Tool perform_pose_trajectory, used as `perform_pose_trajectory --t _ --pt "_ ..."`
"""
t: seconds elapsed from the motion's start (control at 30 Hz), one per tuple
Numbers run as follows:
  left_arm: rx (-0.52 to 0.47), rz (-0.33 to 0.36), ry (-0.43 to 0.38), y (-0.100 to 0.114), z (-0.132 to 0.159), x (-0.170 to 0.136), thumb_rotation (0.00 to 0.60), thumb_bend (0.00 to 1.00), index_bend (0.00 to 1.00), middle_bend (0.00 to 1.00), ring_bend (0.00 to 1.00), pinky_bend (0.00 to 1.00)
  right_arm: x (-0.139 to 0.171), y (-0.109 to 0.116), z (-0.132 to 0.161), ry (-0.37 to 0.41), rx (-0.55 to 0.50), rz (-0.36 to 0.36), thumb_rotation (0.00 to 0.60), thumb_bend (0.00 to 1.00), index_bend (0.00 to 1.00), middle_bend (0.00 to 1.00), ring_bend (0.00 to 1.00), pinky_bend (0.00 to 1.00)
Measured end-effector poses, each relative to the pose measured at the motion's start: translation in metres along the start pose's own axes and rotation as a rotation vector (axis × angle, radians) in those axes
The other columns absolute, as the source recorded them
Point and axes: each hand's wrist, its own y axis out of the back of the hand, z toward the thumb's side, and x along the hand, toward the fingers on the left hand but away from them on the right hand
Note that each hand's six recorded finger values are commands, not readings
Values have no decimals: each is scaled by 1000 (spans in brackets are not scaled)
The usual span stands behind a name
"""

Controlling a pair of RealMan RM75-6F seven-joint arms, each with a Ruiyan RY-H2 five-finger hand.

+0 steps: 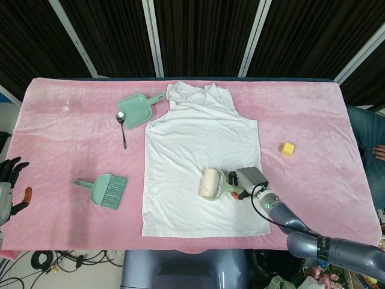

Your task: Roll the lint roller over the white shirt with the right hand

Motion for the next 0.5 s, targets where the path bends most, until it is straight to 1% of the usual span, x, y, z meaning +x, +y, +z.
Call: perform_pose_trajectory --t 0.17,0.37,0.5 --pt "-4 2 2 1 -1 0 600 464 172 97 51 88 -12 2 19 27 18 10 600 513 652 625 615 625" --pt "-6 3 3 1 -1 0 600 464 172 97 51 89 -24 -1 42 55 64 35 600 513 652 625 615 625" --pt "-8 3 4 1 -2 0 600 464 172 97 51 89 -31 -1 57 73 86 35 600 513 652 625 615 625"
